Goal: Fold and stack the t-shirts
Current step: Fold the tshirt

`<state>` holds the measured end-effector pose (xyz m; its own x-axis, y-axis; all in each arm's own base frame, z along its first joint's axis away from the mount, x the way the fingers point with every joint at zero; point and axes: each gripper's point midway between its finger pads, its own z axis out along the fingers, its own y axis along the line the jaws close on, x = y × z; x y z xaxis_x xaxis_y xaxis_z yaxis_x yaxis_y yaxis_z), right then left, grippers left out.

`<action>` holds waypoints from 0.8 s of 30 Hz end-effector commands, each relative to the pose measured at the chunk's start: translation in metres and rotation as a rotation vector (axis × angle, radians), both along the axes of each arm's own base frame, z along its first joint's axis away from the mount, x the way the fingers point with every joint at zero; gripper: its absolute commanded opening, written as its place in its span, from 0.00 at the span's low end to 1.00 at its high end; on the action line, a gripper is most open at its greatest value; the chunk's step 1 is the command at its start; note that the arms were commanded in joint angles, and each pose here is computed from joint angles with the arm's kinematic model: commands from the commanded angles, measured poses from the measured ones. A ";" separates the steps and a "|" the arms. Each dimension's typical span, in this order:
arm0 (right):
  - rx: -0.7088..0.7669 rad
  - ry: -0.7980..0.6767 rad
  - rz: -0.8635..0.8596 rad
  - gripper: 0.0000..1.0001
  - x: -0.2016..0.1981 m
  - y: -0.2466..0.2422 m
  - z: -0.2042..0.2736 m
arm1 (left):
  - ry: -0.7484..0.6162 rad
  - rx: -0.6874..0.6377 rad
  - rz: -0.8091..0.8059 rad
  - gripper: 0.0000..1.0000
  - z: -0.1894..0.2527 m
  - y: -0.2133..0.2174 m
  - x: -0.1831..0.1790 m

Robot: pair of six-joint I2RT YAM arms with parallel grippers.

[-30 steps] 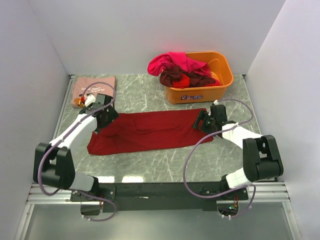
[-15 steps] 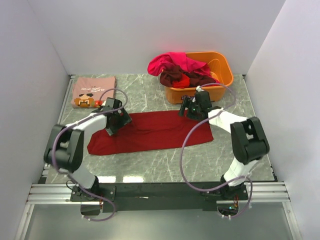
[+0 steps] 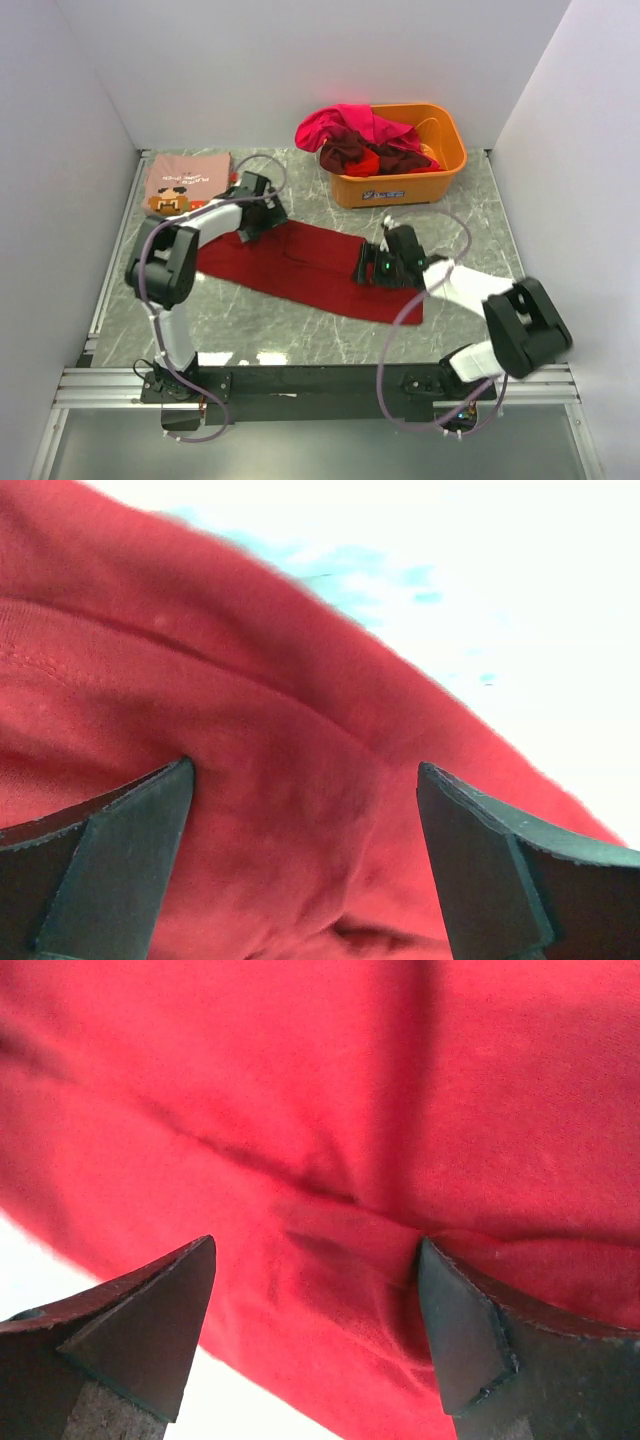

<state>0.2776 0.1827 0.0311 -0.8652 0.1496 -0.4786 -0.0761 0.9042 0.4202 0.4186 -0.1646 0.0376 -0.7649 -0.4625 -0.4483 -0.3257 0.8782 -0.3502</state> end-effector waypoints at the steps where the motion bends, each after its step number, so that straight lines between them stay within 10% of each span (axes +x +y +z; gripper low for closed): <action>1: 0.020 0.177 0.083 0.87 -0.076 0.008 -0.019 | 0.045 0.002 -0.165 0.99 -0.028 -0.047 -0.002; 10: 0.223 0.235 0.562 0.87 -0.179 0.105 0.023 | 0.009 0.033 -0.360 0.99 -0.043 -0.114 0.039; 24: 0.184 -0.034 0.663 0.87 -0.152 0.135 0.100 | -0.225 0.028 -0.323 1.00 0.069 -0.108 0.058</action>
<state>0.1101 0.3241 0.1121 -0.8181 -0.3525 -0.4544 -0.5740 0.5501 0.6066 0.4779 -0.2784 0.0503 -0.8048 -0.1928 -0.5614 0.0093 0.9416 -0.3367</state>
